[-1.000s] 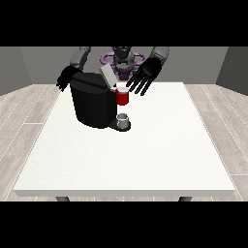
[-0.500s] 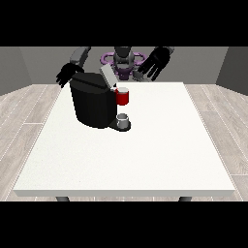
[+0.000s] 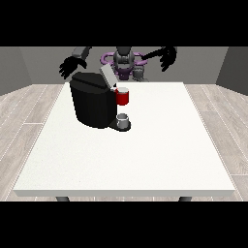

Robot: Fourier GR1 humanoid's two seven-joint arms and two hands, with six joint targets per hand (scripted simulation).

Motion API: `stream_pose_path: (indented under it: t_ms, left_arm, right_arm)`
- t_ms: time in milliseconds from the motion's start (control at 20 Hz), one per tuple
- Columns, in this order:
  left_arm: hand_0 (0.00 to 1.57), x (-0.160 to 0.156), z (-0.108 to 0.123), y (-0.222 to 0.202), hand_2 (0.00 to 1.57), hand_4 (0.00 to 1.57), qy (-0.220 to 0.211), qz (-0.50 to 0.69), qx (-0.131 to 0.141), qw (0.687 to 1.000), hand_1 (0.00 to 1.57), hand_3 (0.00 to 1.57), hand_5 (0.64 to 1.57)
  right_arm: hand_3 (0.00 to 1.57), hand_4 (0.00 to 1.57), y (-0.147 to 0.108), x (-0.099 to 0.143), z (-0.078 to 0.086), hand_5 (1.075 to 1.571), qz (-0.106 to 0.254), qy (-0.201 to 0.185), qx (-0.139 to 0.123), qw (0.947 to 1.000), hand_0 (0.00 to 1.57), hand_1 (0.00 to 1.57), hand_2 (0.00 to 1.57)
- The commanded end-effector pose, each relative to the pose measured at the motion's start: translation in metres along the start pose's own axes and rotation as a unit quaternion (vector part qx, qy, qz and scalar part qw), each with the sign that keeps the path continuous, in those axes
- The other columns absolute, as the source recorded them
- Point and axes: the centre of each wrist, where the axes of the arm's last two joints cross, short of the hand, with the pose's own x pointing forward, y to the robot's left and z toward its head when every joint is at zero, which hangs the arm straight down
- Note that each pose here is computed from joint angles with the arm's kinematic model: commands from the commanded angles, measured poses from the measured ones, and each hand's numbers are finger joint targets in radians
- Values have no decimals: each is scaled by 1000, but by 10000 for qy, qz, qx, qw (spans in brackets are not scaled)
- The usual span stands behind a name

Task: Insert the coffee pod into the coffee machine and close the lid

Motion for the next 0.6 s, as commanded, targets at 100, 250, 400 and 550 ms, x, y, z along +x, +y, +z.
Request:
stream_pose_path:
  t_ms: [100,250,400,550]
  left_arm:
    - [0,-46,31,-27,0,227,394,1083,-16,9933,0,0,1571]
    - [0,-85,66,-36,0,0,802,1338,148,9876,0,0,1571]
    - [0,-59,46,-28,0,0,637,1425,54,9877,0,0,1571]
    - [0,-85,75,-17,0,0,538,1521,452,9859,0,0,1571]
  right_arm:
    - [0,366,-15,-3,9,1571,362,30,332,9988,0,0,0]
    - [0,370,-7,7,16,1571,258,2,666,9974,0,0,0]
    - [0,125,-5,42,-7,1571,406,-480,853,9944,0,0,0]
    - [0,43,-1,86,-20,1571,379,-810,1172,9891,0,0,0]
